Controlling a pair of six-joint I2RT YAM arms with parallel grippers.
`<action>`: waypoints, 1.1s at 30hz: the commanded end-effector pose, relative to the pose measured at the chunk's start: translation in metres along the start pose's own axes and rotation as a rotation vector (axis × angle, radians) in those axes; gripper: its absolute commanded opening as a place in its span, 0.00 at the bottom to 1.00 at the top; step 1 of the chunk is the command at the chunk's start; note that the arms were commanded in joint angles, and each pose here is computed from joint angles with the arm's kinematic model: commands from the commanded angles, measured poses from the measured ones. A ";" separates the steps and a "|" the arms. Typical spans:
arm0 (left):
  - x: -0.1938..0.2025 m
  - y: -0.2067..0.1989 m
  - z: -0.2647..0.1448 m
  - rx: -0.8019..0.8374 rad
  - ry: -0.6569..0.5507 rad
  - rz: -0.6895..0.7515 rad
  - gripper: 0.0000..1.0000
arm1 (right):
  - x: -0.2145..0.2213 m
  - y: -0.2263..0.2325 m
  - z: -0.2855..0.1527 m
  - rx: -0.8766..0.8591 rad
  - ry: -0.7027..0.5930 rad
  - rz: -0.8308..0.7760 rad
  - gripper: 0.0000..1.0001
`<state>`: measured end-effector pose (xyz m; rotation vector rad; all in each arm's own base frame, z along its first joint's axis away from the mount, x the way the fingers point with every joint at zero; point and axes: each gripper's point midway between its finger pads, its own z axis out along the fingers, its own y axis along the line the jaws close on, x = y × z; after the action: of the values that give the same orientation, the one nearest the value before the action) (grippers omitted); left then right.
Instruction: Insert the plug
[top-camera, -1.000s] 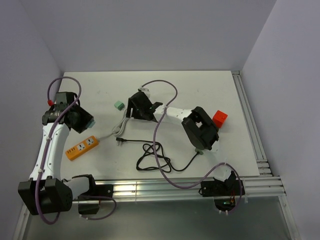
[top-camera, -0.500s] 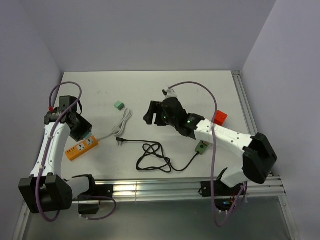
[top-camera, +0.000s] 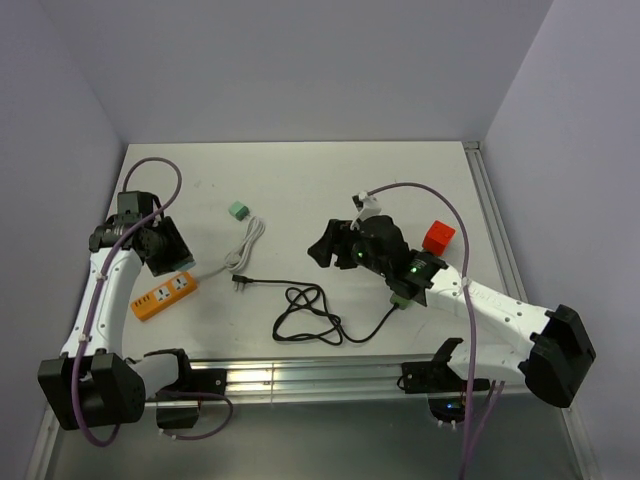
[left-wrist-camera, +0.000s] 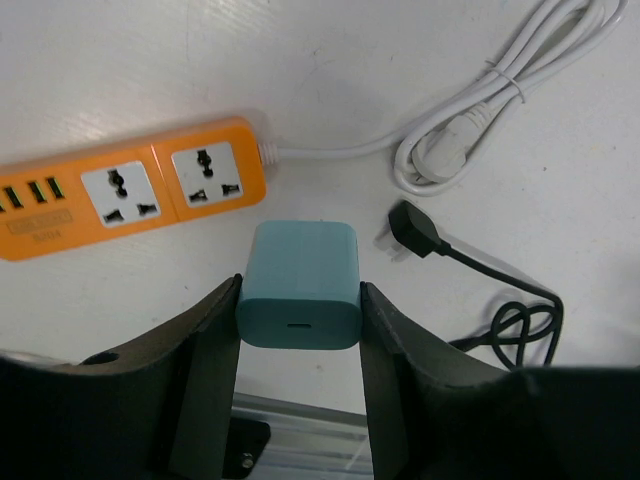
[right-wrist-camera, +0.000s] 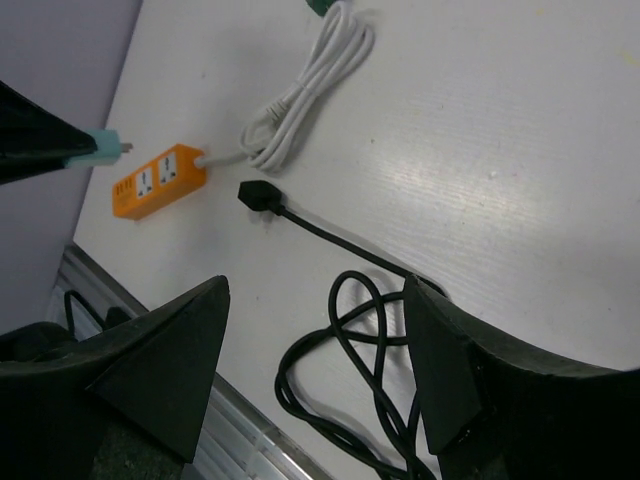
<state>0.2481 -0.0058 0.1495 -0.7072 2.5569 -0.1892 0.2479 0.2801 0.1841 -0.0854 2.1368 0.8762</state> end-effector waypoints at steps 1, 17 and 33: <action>-0.008 0.000 0.002 0.032 -0.051 0.138 0.00 | -0.008 0.008 -0.004 -0.054 -0.032 -0.010 0.77; 0.010 0.039 0.029 -0.196 0.033 -0.062 0.00 | -0.013 0.014 -0.015 -0.085 -0.056 -0.006 0.76; 0.015 0.044 0.050 -0.189 0.136 -0.042 0.00 | -0.019 0.017 -0.020 -0.092 -0.082 -0.009 0.76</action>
<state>0.2342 0.0260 0.0854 -0.8827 2.7226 0.0348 0.2396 0.2782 0.2046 -0.1023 2.0744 0.9479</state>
